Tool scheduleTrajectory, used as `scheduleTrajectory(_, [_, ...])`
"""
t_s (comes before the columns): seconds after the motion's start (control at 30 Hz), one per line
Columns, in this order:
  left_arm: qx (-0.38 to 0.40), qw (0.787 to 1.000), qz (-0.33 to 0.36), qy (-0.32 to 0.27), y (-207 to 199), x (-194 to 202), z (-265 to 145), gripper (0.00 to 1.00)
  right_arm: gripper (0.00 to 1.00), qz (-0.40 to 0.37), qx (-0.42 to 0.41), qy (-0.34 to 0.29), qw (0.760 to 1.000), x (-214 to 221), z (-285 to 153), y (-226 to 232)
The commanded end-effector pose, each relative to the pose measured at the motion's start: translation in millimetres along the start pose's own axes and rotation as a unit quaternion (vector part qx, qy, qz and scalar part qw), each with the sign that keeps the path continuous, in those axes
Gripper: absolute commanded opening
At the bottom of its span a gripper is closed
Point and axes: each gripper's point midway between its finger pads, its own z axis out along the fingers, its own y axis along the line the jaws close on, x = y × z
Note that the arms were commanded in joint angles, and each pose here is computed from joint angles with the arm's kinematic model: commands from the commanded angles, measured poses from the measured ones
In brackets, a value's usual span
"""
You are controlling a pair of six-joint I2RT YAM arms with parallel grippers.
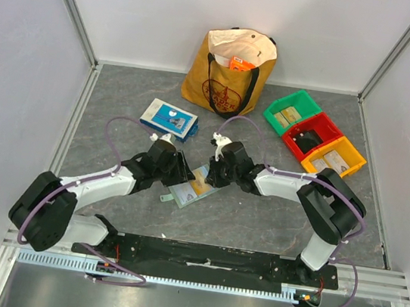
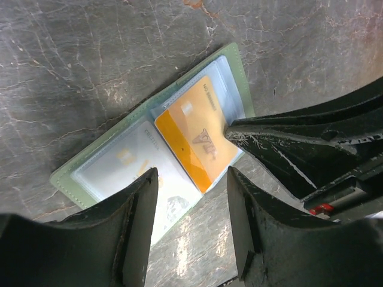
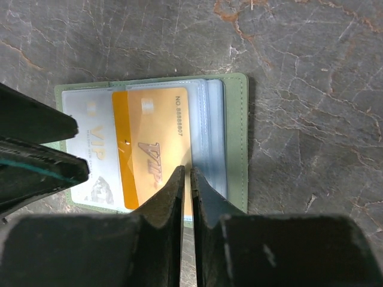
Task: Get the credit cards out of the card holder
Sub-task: Remove the credit card from the card holder.
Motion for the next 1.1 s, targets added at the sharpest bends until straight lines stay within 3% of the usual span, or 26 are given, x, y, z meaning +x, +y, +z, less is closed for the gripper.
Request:
scheduleTrajectory(0.0, [0.046, 0.998, -0.047, -0.023, -21.7, -9.5, 10.1, 0.56, 0.14, 0.031, 0.0, 0.022, 0.999, 21.1, 2.2, -7.2])
scheduleTrajectory(0.47, [0.0, 0.997, -0.076, -0.006, 6.9, 4.1, 37.9, 0.5, 0.12, 0.053, -0.004, 0.024, 0.998, 33.4, -1.4, -13.7])
scheduleTrajectory(0.6, [0.02, 0.996, -0.084, 0.004, 4.4, 11.0, 38.9, 0.47, 0.12, 0.056, -0.002, 0.026, 0.998, 35.8, -1.8, -16.5])
scheduleTrajectory(1.07, [0.102, 0.99, -0.094, -0.007, -13.4, 13.3, 26.5, 0.17, 0.11, 0.071, -0.008, 0.03, 0.997, 39.5, 0.6, -19.0])
